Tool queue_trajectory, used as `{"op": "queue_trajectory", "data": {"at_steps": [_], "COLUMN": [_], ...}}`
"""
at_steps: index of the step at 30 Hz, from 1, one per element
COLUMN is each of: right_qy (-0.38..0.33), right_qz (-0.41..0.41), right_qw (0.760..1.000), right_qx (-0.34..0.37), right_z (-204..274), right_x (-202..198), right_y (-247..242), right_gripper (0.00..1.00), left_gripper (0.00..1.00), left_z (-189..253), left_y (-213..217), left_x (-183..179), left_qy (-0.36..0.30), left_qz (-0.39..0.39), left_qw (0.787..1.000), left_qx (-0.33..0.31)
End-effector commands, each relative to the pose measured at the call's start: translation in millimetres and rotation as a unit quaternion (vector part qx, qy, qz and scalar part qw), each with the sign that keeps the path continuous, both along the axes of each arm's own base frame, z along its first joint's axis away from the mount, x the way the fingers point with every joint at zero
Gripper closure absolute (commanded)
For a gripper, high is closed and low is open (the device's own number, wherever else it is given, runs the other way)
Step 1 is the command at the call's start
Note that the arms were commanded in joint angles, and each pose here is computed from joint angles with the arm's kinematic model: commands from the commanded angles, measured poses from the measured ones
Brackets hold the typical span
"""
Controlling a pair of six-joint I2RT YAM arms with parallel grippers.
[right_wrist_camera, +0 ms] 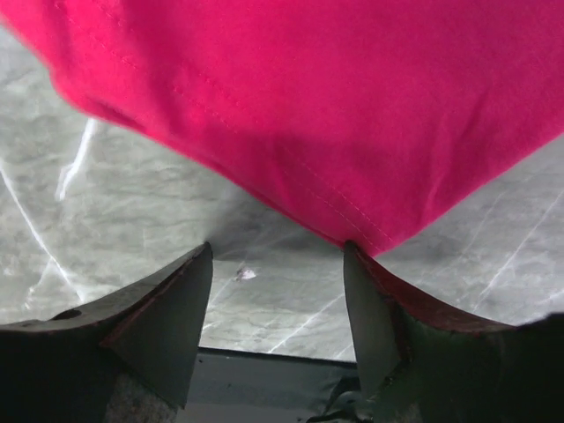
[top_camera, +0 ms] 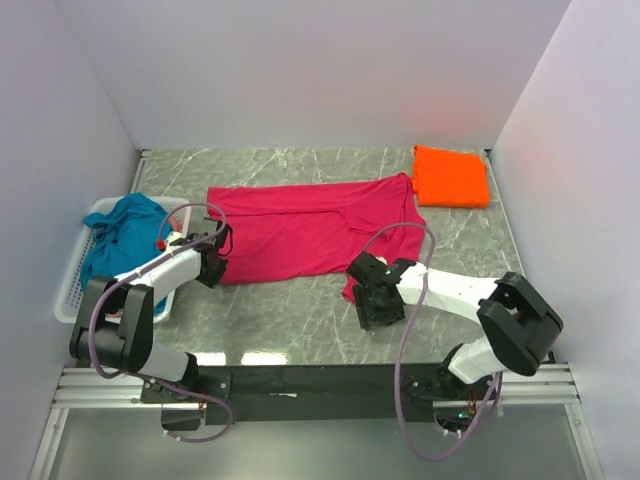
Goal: Fold and stack the t-shirts
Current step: Fold the tshirt
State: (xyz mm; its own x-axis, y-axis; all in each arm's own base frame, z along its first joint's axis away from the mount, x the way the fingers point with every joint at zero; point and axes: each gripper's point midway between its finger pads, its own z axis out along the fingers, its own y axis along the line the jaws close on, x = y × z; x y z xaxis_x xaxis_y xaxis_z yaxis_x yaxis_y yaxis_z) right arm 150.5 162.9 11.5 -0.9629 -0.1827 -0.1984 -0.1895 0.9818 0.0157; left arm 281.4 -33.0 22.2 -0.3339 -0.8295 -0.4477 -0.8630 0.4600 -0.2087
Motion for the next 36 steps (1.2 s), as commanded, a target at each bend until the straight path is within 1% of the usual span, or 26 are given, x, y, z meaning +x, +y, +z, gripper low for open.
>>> {"op": "queue_trajectory", "data": {"at_steps": [1,5,8,12,15,17,23,27,31,34,36], "right_qy": [-0.016,-0.015,-0.023,-0.046,-0.057,-0.061,-0.044,-0.004,0.023,0.044,0.058], "right_qz": [-0.02,-0.016,-0.005,0.006,0.009,0.005,0.004,0.006,-0.007,-0.023,-0.037], "right_qw": [0.999,0.999,0.999,0.999,0.998,0.998,0.999,1.0,1.0,0.999,0.998], "right_qx": [-0.033,-0.038,-0.024,0.016,0.018,0.013,0.001,0.002,0.008,0.003,-0.008], "right_z": [-1,6,22,46,49,47,19,0,-9,-17,-21], "right_x": [9,9,9,11,19,27,38,26,10,-3,-11], "right_y": [-7,-7,-4,4,3,-1,-8,-7,-10,-16,-22], "right_gripper": [0.34,0.35,0.35,0.35,0.35,0.35,0.35,0.37,0.39,0.44,0.53], "left_gripper": [0.99,0.99,0.99,0.99,0.99,0.99,0.99,0.99,0.99,0.99,0.99], "left_z": [11,11,12,14,13,13,13,8,5,5,6], "left_y": [-2,0,0,0,-3,-4,-2,-3,-4,-3,-2], "left_x": [8,6,5,6,7,7,7,5,4,2,0], "left_qy": [-0.01,-0.003,-0.006,-0.012,-0.013,-0.013,-0.011,0.006,0.005,0.008,0.009], "left_qz": [-0.008,-0.008,-0.006,-0.005,-0.013,-0.014,-0.013,-0.011,-0.012,-0.01,-0.008], "left_qw": [1.0,1.0,1.0,1.0,1.0,1.0,1.0,1.0,1.0,1.0,1.0], "left_qx": [-0.003,0.003,0.002,0.0,-0.006,-0.007,-0.002,-0.003,-0.007,-0.006,-0.005]}}
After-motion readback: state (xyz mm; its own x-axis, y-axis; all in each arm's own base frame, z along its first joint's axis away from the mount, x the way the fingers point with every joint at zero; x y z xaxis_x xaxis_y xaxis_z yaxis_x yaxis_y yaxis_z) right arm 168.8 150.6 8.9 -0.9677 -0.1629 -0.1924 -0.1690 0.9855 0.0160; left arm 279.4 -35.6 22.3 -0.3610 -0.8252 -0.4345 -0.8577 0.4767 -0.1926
